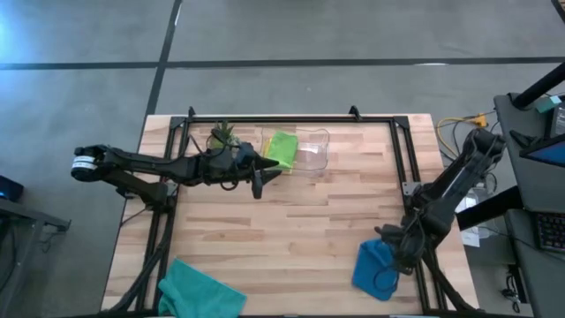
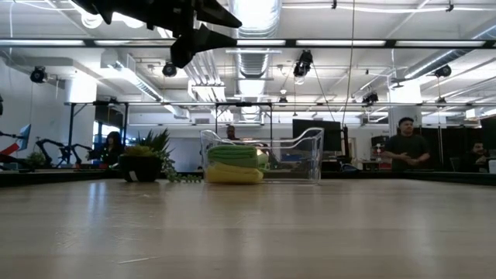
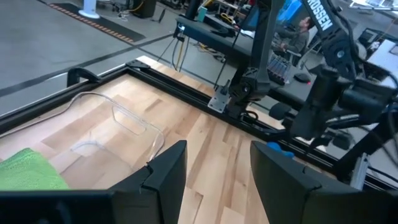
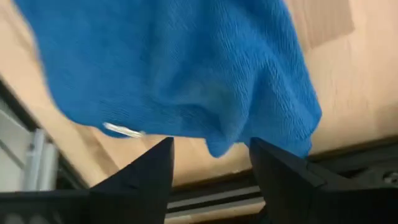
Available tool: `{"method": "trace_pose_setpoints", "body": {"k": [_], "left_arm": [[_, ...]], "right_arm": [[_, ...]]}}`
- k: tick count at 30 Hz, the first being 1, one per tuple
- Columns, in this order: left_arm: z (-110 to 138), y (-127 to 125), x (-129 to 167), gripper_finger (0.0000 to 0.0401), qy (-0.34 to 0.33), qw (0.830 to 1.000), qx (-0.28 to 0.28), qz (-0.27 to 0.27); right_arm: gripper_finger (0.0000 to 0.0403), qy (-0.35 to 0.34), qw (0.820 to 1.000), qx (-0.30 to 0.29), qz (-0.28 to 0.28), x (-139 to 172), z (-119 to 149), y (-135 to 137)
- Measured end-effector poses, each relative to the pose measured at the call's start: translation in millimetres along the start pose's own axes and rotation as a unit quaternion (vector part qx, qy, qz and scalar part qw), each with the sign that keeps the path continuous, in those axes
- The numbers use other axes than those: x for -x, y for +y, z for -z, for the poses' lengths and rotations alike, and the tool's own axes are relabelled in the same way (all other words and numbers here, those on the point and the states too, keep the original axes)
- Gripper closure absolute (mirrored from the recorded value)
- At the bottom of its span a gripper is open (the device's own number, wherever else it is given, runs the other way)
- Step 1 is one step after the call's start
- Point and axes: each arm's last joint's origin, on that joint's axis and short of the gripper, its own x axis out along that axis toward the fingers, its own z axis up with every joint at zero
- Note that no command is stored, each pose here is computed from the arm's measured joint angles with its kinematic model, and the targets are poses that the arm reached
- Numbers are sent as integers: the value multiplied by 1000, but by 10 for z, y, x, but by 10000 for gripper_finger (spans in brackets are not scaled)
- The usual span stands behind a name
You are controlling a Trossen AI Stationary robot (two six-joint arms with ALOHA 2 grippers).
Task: Fold microfiber towels
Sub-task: Fold the blue microfiber towel
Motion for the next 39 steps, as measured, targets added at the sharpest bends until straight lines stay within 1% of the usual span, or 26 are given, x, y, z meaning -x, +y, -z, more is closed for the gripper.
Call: {"method": "trace_pose_setpoints", "body": {"k": [2, 5, 9, 12, 15, 18, 19, 23, 26, 30, 33, 39], "left_arm": [[4, -3, 0, 240, 3, 1000, 0, 7], [9, -4, 0, 240, 6, 1000, 0, 12], [12, -5, -1, 240, 7, 1000, 0, 14], [12, -5, -1, 240, 8, 1000, 0, 13], [14, -4, -1, 240, 8, 1000, 0, 13], [14, -6, 0, 240, 9, 1000, 1, 17], [13, -7, 0, 240, 9, 1000, 1, 18], [9, -9, 1, 240, 9, 1000, 1, 19], [12, -8, 2, 240, 9, 1000, 1, 19], [11, -8, 2, 240, 9, 1000, 2, 19], [9, -9, 2, 240, 8, 1000, 2, 20], [10, -12, 2, 240, 11, 999, 26, 24]], "right_arm": [[190, 15, 1000, 5, 18, -75, 18, 18], [188, 28, 998, 10, 47, -188, 35, 45], [206, 51, 995, 25, 78, -340, 26, 71], [238, 65, 994, 41, 82, -438, 11, 105], [299, 58, 994, 49, 81, -436, 0, 147], [373, 33, 996, 54, 59, -334, -8, 196], [381, 24, 997, 53, 50, -288, -12, 208], [391, -28, 998, 56, 14, -62, -16, 225], [392, -72, 996, 50, -2, 114, -45, 196], [393, -143, 988, 54, -33, 332, -134, 175], [393, -176, 981, 64, -43, 472, -256, 167], [394, -223, 971, 82, -31, 698, -621, 132]]}}
